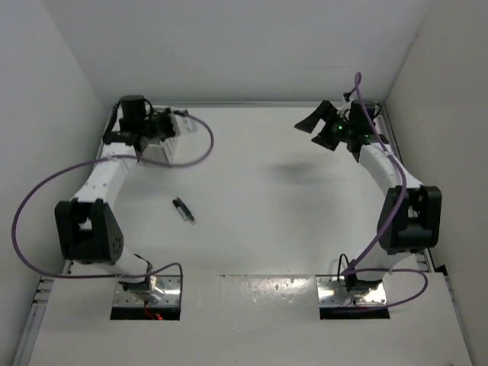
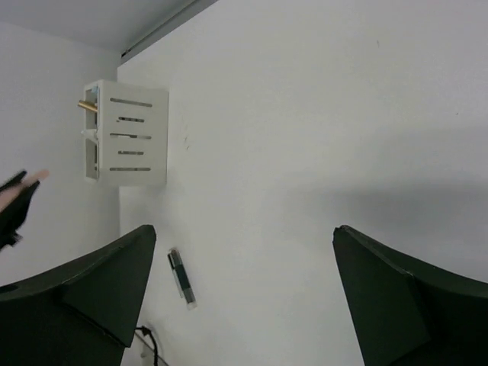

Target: Organize the makeup

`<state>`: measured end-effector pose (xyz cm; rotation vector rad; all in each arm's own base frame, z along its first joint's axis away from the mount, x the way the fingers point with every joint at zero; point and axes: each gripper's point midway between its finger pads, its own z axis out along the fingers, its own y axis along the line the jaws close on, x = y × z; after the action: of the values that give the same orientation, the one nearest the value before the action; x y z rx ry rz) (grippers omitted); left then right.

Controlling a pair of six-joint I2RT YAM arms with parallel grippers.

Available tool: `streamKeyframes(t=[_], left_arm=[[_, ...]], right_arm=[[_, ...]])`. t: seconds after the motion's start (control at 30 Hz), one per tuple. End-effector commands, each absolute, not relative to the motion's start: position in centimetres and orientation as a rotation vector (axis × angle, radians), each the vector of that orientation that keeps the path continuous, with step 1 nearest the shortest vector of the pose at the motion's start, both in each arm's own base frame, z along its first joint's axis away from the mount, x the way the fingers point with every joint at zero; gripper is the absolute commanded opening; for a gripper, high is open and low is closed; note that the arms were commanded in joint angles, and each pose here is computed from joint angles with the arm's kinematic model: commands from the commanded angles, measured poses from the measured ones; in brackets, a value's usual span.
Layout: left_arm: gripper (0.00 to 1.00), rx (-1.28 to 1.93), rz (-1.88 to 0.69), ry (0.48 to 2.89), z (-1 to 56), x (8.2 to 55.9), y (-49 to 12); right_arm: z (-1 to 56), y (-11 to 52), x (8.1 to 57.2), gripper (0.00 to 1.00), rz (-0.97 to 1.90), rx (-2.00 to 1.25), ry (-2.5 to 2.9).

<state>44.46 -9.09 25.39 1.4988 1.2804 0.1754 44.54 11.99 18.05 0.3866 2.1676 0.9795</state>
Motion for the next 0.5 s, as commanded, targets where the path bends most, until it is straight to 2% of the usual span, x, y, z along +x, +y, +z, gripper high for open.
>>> streamKeyframes(t=[0.0,0.1,0.2,0.23,0.47], left_arm=[[0.0,1.101,-0.209,1.473,27.9,47.4,-7.6],[0.0,0.957,-0.348,1.463,30.5,51.3,-5.3],[0.0,0.854,-0.482,1.511,28.1,54.4,-3.6],[0.0,0.814,-0.488,1.484,29.2,55.5,-2.8],[0.0,0.707,-0.474,1.474,26.6,59.5,-0.1]], right_arm=[[20.7,12.6,44.7,1.0,0.868,0.272,2.12],[19.6,13.3,44.6,1.0,0.818,0.161,2.171],[18.7,13.6,45.5,1.0,0.794,0.118,2.196],[19.2,14.0,46.3,1.0,0.795,0.098,2.184],[18.2,14.4,48.7,1.0,0.781,0.062,2.222]])
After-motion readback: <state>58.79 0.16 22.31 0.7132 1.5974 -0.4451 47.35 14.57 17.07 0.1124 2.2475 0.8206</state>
